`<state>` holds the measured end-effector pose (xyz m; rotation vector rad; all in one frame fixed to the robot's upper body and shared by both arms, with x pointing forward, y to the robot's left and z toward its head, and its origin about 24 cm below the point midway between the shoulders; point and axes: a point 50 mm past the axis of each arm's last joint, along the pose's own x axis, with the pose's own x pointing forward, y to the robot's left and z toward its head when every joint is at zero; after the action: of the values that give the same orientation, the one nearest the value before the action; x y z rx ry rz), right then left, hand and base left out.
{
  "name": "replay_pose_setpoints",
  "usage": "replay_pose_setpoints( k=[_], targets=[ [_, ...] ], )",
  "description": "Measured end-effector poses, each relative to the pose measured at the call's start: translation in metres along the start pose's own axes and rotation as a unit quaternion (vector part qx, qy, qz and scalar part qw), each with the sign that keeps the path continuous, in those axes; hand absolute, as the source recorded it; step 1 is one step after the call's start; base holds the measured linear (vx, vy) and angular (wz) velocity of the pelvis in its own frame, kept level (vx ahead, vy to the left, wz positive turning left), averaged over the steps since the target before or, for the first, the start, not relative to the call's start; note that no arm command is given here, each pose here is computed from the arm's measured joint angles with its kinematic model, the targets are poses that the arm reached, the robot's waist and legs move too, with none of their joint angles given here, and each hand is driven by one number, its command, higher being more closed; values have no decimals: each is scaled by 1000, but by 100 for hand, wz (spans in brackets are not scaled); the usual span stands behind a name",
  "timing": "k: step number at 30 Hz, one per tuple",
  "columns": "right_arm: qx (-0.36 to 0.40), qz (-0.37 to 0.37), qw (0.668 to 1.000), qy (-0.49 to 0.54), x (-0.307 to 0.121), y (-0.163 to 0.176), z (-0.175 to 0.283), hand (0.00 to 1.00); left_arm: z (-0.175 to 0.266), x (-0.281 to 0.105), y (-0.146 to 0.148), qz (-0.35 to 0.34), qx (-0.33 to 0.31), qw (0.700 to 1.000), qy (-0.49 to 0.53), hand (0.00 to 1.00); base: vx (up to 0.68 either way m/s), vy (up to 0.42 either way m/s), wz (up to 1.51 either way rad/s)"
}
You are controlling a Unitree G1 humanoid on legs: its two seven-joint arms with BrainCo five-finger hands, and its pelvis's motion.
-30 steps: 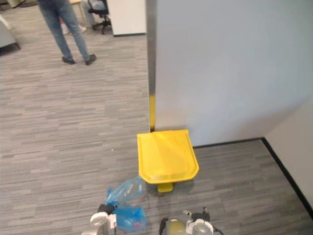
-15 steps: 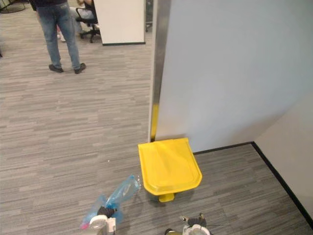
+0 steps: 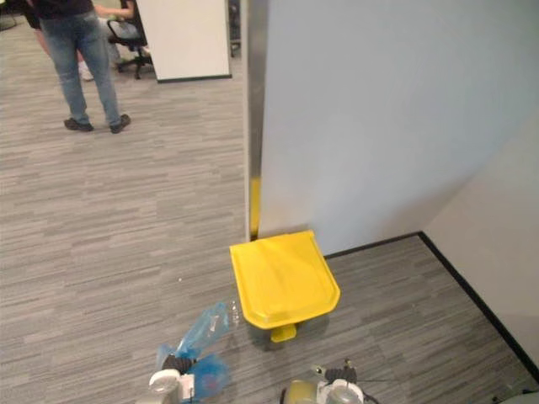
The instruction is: Gather rubbish on tea table into small bin, then transfer packed bag to large trash can.
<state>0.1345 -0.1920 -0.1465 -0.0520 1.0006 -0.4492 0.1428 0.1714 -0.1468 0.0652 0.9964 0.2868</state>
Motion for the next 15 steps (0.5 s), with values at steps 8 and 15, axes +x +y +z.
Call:
replay_pose_setpoints(
  k=[8, 15],
  targets=[
    [3, -5, 1000, -12, 4, -2, 15, 0, 11, -1, -18, -23, -8, 1000, -12, 100, 259, -178, 26],
    [12, -8, 1000, -5, 3, -3, 10, 0, 15, 0, -17, -19, -13, 1000, -14, 100, 120, -86, 26]
  ],
)
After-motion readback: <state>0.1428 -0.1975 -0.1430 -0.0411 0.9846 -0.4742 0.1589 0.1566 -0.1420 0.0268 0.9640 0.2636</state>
